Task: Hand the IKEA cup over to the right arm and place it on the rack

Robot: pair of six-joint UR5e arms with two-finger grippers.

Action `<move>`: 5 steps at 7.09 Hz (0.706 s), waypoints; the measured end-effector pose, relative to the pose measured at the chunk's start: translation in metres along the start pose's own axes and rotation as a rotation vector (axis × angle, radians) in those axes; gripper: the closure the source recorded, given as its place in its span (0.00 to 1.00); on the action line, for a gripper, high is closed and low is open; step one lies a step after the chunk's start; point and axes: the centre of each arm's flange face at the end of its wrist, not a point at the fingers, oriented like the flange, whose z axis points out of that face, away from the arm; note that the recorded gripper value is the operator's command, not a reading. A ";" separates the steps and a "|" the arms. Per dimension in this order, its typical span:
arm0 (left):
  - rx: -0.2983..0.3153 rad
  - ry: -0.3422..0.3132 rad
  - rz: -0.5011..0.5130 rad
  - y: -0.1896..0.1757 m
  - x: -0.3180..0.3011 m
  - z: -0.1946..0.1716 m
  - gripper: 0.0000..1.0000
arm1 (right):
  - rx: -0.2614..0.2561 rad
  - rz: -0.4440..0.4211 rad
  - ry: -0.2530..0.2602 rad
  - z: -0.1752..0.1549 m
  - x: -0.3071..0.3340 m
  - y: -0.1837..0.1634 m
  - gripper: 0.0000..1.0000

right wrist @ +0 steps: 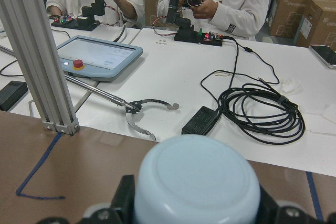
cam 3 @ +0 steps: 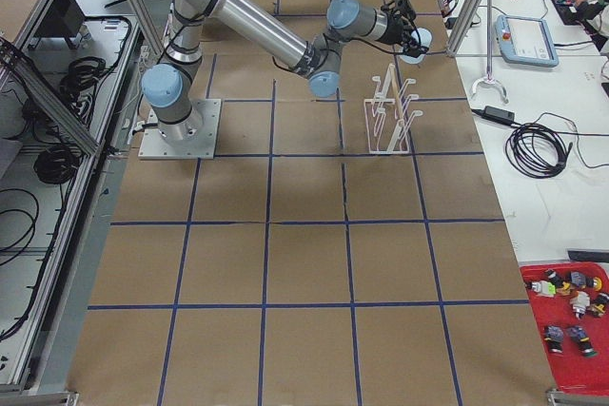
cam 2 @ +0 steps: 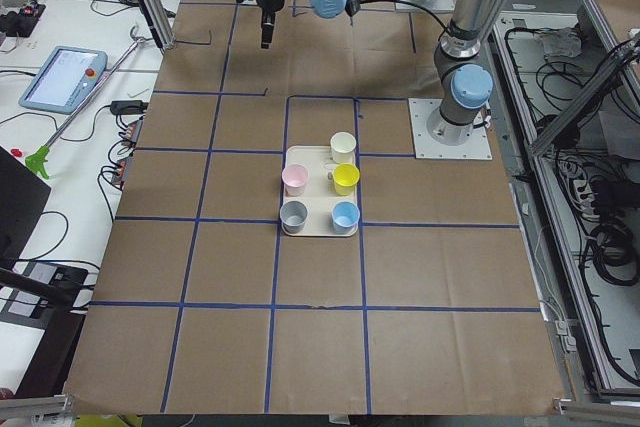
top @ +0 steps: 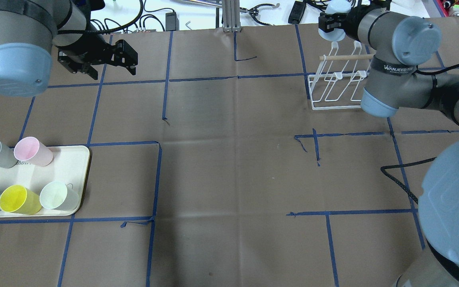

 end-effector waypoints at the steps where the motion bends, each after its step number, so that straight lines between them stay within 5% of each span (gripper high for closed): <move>1: -0.067 -0.024 -0.010 0.010 -0.001 -0.017 0.01 | -0.013 -0.001 0.006 0.005 0.007 0.007 0.84; 4: -0.155 -0.063 -0.012 0.032 -0.010 -0.030 0.01 | -0.042 0.008 0.009 0.018 0.015 0.024 0.82; 5: -0.171 -0.063 -0.001 0.039 -0.024 -0.028 0.01 | -0.047 0.012 0.009 0.022 0.016 0.029 0.59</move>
